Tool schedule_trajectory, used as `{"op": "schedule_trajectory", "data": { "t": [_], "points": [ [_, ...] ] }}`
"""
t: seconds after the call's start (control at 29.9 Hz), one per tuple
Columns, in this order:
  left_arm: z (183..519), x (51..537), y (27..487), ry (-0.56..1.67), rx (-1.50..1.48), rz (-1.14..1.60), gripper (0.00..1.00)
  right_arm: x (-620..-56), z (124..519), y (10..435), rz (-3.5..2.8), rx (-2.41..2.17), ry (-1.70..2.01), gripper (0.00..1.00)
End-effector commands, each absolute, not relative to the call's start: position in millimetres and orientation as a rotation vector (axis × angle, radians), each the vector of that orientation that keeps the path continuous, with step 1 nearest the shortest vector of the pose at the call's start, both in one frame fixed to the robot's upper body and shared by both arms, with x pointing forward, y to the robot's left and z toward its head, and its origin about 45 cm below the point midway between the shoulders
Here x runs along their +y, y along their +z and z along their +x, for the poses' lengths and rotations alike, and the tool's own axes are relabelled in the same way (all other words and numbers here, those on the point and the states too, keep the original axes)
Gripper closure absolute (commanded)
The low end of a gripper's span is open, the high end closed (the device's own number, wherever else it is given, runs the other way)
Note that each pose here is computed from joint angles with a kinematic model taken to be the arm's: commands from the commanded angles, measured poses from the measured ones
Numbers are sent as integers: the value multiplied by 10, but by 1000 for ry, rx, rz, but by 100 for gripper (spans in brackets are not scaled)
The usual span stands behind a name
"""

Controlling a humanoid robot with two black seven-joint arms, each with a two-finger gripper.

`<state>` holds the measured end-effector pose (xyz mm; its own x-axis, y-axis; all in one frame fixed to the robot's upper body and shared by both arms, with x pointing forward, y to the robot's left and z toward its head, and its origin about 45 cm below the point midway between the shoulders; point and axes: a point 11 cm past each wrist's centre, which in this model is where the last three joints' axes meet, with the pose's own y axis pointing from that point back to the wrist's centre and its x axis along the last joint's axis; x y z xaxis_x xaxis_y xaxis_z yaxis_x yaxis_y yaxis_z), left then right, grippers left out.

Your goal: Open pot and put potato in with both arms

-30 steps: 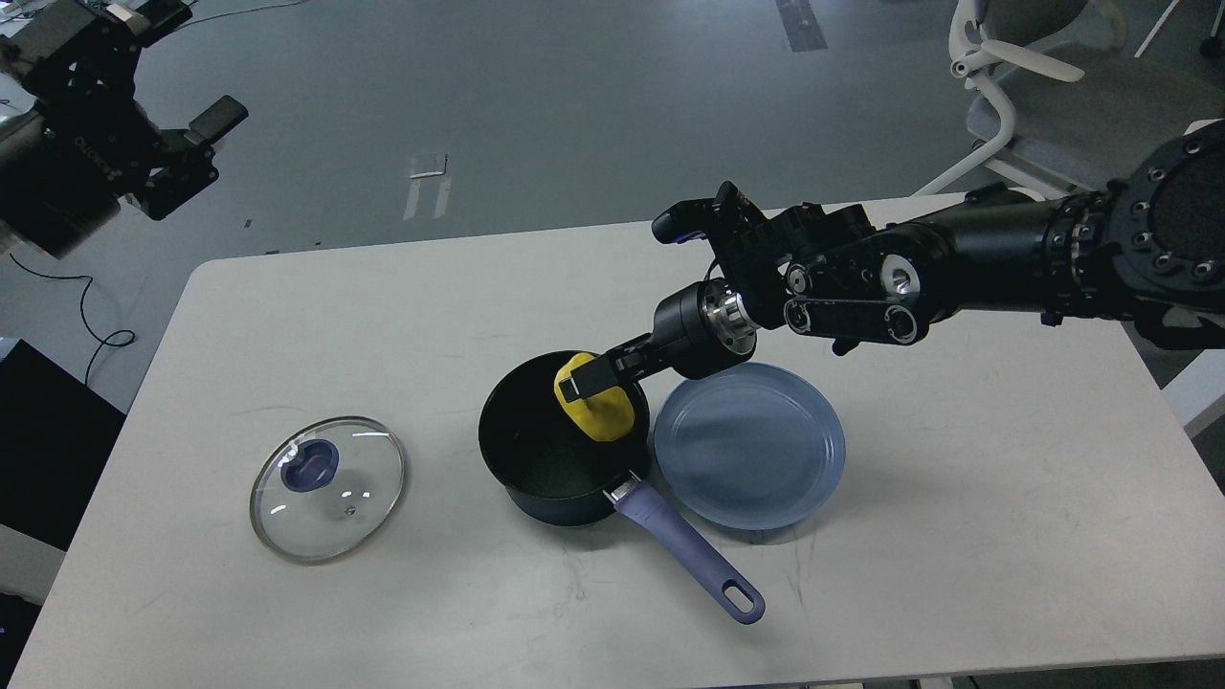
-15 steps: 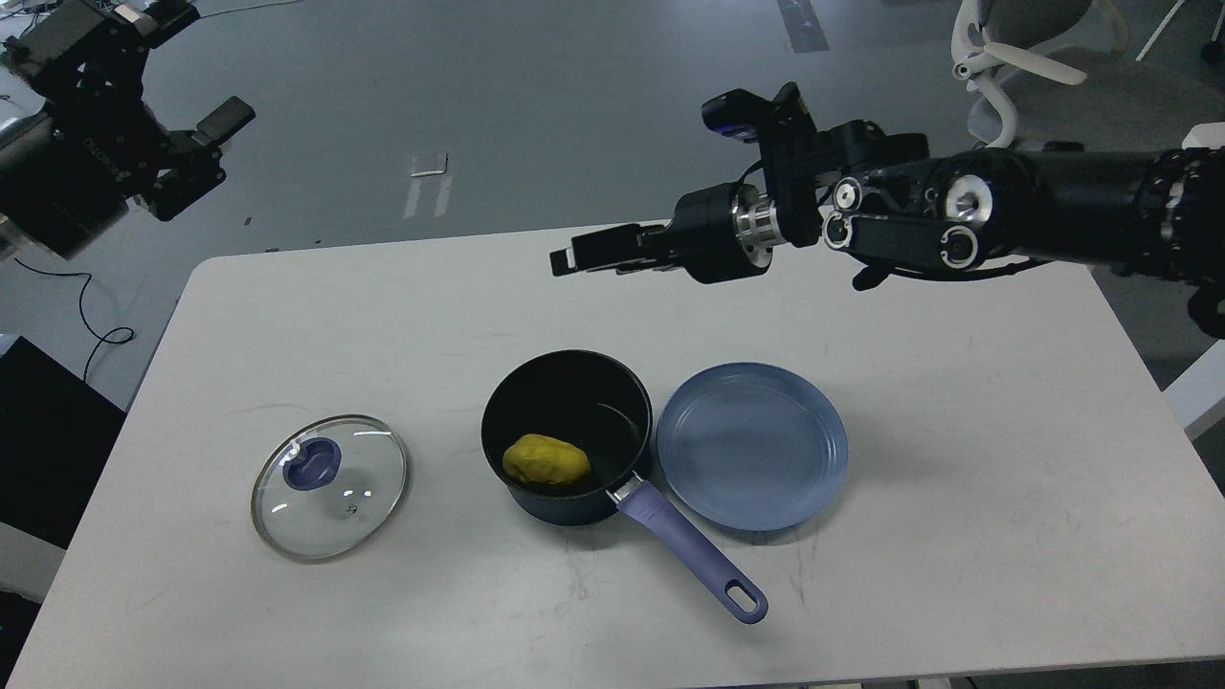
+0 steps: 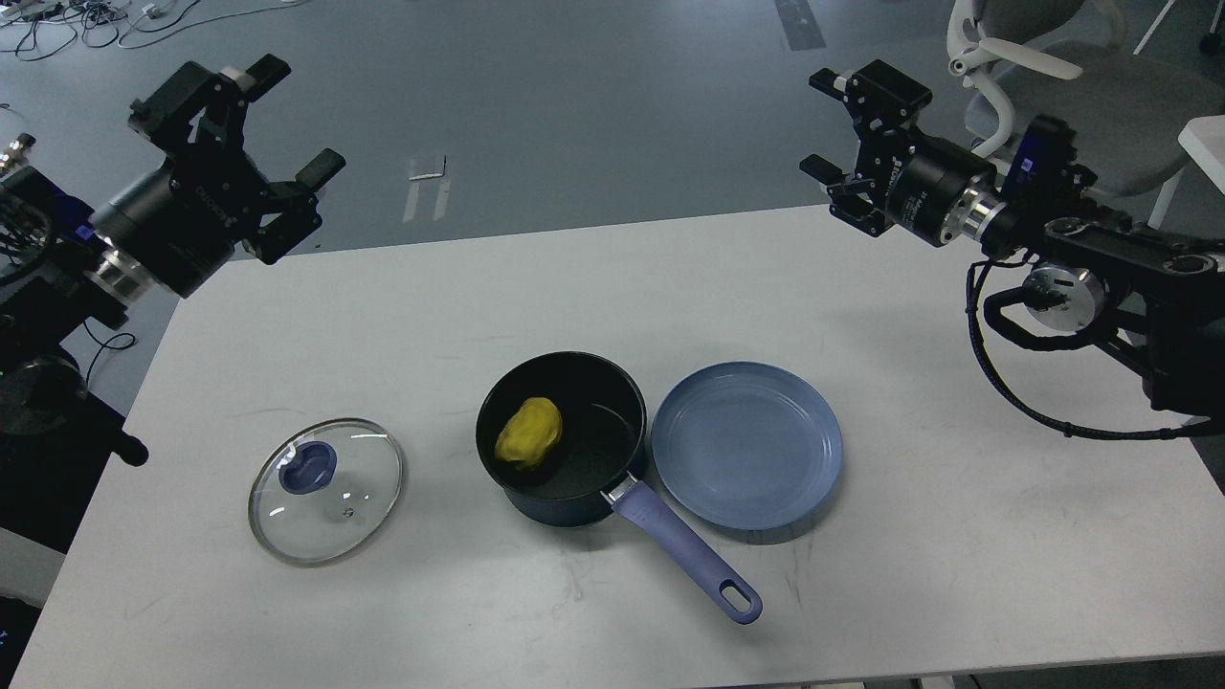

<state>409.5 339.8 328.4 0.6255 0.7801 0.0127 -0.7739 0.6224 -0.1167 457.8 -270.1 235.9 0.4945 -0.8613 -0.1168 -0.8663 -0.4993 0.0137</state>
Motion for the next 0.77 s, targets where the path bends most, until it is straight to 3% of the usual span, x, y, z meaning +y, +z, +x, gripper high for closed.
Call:
{"op": "schedule_trajectory", "data": {
  "t": [0.0, 0.2, 0.74],
  "points": [
    [4157, 3367, 3044, 923, -8, -118, 2, -2973, 4443, 2136, -2503, 1628, 328, 2],
    [4130, 3318, 2659, 960, 94, -141, 2, -3121, 4094, 1732, -2500, 1524, 527, 2],
    [4130, 3301, 2489, 1005, 159, -214, 2, -3343, 3929, 1531, -2494, 1605, 570, 0]
  ]
}}
